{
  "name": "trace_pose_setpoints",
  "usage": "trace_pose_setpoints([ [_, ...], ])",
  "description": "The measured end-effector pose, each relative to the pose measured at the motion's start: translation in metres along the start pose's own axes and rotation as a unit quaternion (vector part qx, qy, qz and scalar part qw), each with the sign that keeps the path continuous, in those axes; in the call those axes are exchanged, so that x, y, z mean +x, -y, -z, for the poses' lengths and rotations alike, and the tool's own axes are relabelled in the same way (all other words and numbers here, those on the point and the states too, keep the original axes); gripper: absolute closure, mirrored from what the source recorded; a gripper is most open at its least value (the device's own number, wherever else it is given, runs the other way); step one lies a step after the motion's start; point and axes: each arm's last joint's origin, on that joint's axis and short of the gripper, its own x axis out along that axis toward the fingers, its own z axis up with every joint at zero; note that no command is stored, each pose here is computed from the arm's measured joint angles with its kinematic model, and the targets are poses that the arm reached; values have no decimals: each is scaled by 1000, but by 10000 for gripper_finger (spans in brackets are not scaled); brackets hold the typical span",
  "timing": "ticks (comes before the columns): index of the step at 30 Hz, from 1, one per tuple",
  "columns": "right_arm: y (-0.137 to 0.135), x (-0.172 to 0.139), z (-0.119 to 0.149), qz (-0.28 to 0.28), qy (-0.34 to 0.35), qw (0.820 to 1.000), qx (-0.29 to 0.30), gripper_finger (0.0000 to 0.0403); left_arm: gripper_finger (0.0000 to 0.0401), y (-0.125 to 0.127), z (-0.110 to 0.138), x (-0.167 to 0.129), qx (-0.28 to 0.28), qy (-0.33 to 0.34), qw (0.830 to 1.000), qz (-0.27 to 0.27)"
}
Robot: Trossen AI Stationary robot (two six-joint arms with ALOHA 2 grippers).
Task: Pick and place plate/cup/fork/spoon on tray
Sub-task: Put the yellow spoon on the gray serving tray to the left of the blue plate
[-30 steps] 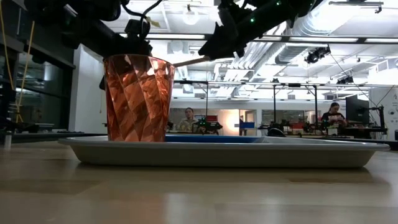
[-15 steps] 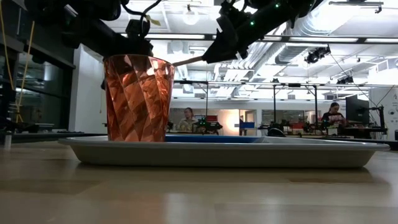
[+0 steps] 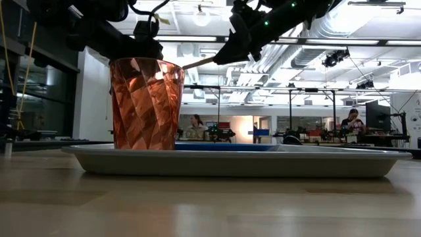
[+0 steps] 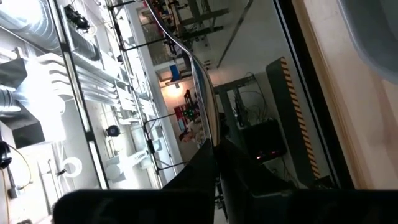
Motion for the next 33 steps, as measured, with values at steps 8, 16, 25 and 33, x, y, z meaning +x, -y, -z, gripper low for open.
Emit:
trace_pose_setpoints([
  [8, 0, 0, -1, 0, 4, 1000, 1, 321, 400, 0, 0, 0, -2, 1, 1000, 0],
  [16, 0, 0, -2, 1, 12, 1000, 24, 308, 400, 0, 0, 0, -4, 9, 1000, 1],
  [25, -1, 0, -6, -17, 30, 999, 39, 306, 400, 0, 0, 4, -17, 23, 1000, 3],
  [33, -1, 0, -5, -17, 28, 999, 39, 307, 400, 0, 1, 4, -17, 21, 1000, 3],
])
